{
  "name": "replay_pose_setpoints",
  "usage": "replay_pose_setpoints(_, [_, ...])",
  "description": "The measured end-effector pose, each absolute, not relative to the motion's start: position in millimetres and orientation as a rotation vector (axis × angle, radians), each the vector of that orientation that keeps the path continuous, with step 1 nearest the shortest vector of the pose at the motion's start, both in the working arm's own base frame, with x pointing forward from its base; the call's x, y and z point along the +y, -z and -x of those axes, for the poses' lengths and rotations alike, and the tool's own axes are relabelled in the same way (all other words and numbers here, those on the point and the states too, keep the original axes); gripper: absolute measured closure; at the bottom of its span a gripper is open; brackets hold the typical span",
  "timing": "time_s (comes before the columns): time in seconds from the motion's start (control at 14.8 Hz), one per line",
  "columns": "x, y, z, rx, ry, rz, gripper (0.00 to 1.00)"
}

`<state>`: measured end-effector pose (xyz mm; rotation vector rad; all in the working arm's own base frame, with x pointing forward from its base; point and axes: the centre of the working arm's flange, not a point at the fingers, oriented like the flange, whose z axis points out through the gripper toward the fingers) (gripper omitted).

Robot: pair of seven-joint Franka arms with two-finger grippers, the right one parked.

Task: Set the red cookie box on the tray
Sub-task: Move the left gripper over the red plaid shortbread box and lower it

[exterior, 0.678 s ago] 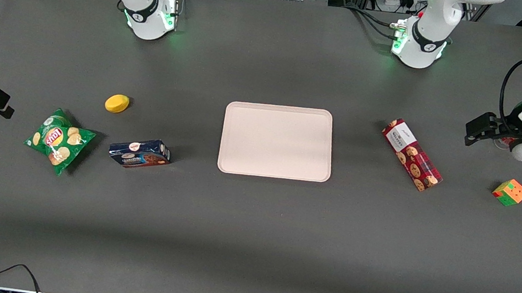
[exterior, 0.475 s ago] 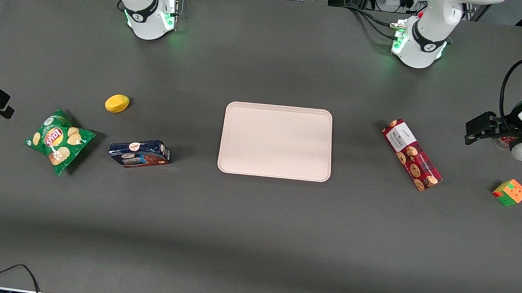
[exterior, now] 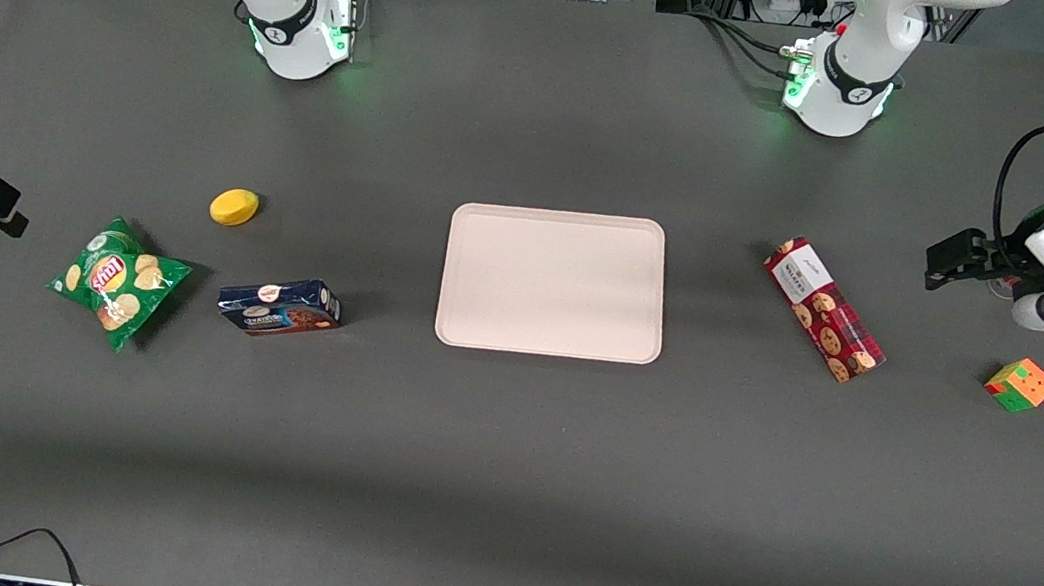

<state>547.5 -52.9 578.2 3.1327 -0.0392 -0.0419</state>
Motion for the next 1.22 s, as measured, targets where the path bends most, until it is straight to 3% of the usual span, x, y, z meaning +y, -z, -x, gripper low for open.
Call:
replay_pose_setpoints(0.27, [-52.2,-572.6,-546.7,0.001,0.089,-3.135,0.00])
replay_pose_setpoints(0.61, [-54.0,-558.2,-537.2,0.507,0.192,-3.116,0.00])
replay_pose_setpoints(0.81, [-52.6,-537.7,-521.6,0.601,0.239,-3.112,0.00])
replay_pose_setpoints(1.22, [-46.3,-483.1,-481.5,0.635,0.154,-3.107,0.00])
